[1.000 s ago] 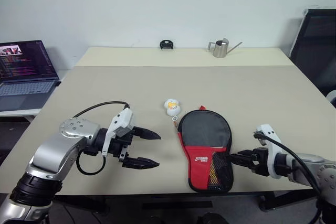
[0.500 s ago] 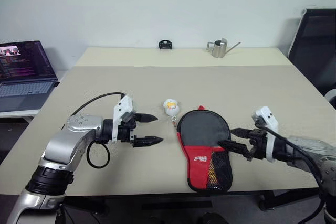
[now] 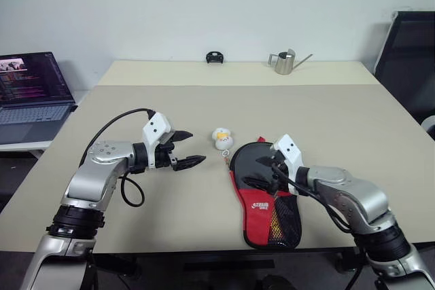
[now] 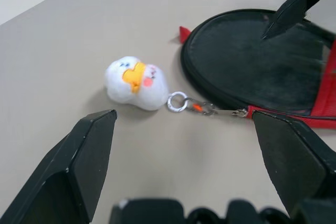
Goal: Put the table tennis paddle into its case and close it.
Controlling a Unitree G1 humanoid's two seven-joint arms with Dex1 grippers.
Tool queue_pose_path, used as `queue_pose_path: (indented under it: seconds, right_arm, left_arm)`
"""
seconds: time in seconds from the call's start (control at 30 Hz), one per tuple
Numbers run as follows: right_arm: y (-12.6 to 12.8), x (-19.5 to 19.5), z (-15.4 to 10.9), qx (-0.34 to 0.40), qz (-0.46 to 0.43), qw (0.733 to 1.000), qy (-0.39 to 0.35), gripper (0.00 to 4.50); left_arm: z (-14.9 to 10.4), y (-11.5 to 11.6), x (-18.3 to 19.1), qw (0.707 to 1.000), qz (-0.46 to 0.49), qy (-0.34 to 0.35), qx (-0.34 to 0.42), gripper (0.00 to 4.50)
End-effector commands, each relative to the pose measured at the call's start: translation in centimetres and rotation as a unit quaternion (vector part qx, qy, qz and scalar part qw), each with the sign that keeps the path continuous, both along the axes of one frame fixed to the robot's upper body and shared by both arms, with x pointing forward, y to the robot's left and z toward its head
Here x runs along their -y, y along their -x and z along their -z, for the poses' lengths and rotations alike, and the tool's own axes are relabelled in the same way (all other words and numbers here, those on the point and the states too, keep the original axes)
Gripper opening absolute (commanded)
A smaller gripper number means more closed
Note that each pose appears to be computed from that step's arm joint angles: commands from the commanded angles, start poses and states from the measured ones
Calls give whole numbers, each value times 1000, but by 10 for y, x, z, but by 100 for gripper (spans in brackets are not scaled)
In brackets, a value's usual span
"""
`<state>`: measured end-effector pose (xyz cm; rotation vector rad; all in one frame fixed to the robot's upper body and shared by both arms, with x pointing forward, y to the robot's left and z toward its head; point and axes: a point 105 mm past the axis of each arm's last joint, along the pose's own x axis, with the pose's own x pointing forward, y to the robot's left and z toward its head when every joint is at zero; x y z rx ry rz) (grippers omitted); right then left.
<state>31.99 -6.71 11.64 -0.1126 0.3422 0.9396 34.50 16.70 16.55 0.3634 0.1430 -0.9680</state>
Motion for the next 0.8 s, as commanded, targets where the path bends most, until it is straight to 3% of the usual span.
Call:
queue_pose_path:
  seconds: [0.03,0.2,0.53,0.8]
  right_arm:
    - [-14,6,1,26,6,1000,9,446]
    - [-22,17,22,11,10,999,41,446]
    - [-19,9,39,-5,7,999,41,446]
    - [-17,4,40,-8,17,999,32,446]
  left_arm:
    - [-17,-2,0,1000,1,6,30,450]
    - [-18,-5,1,999,-5,4,33,450]
    - [-21,-65,14,994,-98,9,55,450]
    - [-1,-100,46,994,-109,25,3,450]
